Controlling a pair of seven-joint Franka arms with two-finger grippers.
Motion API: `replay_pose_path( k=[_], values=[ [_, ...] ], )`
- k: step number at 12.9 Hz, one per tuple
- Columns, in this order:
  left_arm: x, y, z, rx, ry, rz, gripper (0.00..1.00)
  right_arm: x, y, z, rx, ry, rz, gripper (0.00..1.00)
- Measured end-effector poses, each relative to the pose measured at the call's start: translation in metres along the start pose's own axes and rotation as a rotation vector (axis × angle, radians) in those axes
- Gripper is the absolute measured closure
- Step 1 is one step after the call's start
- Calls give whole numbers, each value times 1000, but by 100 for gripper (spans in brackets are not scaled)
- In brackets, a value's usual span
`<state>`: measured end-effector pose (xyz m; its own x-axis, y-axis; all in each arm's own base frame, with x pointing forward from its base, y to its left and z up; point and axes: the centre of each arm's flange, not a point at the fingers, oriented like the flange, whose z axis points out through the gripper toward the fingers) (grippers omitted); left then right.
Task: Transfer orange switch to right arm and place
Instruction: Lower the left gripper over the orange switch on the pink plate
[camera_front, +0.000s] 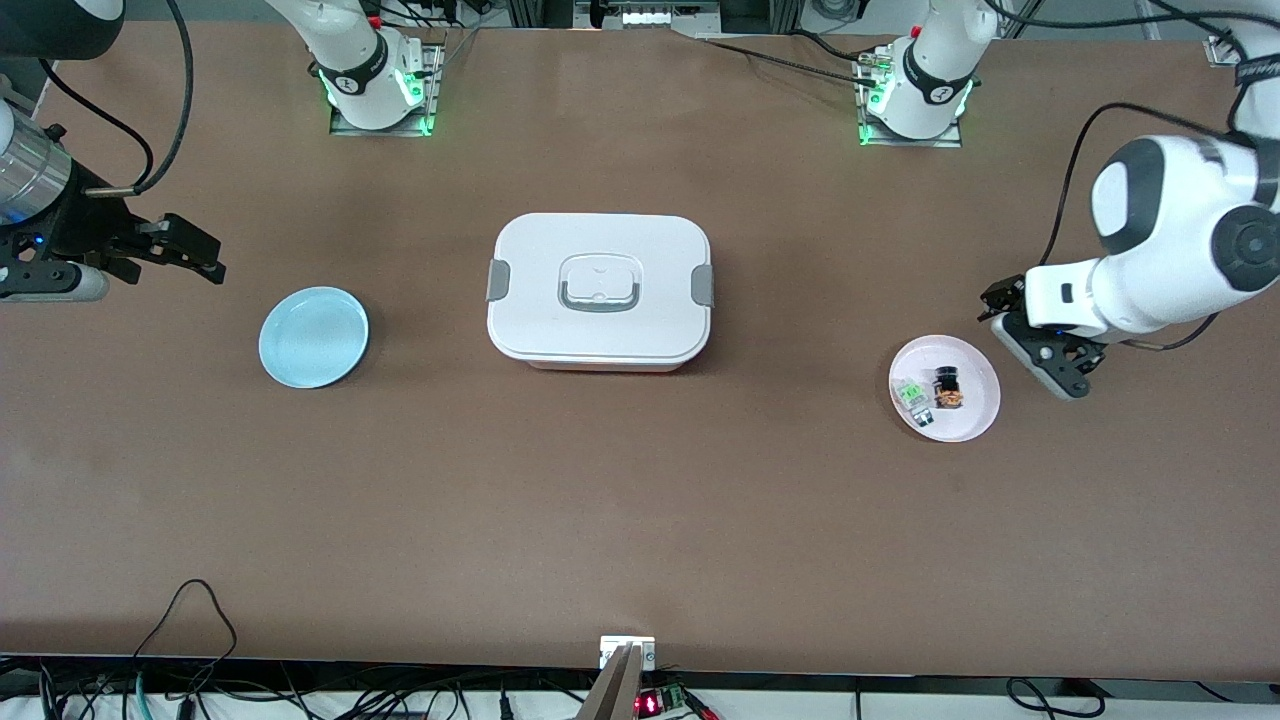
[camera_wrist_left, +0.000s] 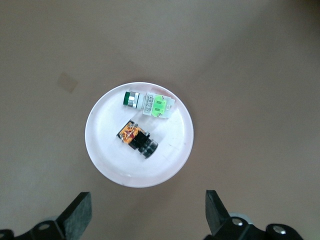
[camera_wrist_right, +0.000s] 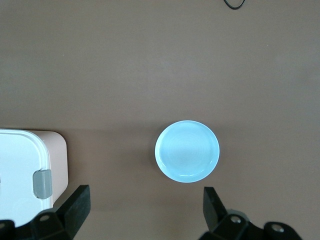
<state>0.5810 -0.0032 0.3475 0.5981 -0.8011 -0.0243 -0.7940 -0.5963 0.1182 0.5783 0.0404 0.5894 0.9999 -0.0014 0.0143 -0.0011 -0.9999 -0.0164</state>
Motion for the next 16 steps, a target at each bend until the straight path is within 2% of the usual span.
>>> replay_pose_path(
  k=[3, 5, 10, 16],
  values=[
    [-7, -3, 62, 5, 2, 259, 0, 0, 0, 0, 0, -1, 0, 0],
    [-9, -6, 93, 17, 7, 356, 0, 0, 0, 0, 0, -2, 0, 0],
    [-8, -14, 140, 32, 13, 433, 0, 0, 0, 0, 0, -2, 0, 0],
    [-7, -17, 160, 49, 20, 484, 0, 0, 0, 2, 0, -9, -1, 0]
  ],
)
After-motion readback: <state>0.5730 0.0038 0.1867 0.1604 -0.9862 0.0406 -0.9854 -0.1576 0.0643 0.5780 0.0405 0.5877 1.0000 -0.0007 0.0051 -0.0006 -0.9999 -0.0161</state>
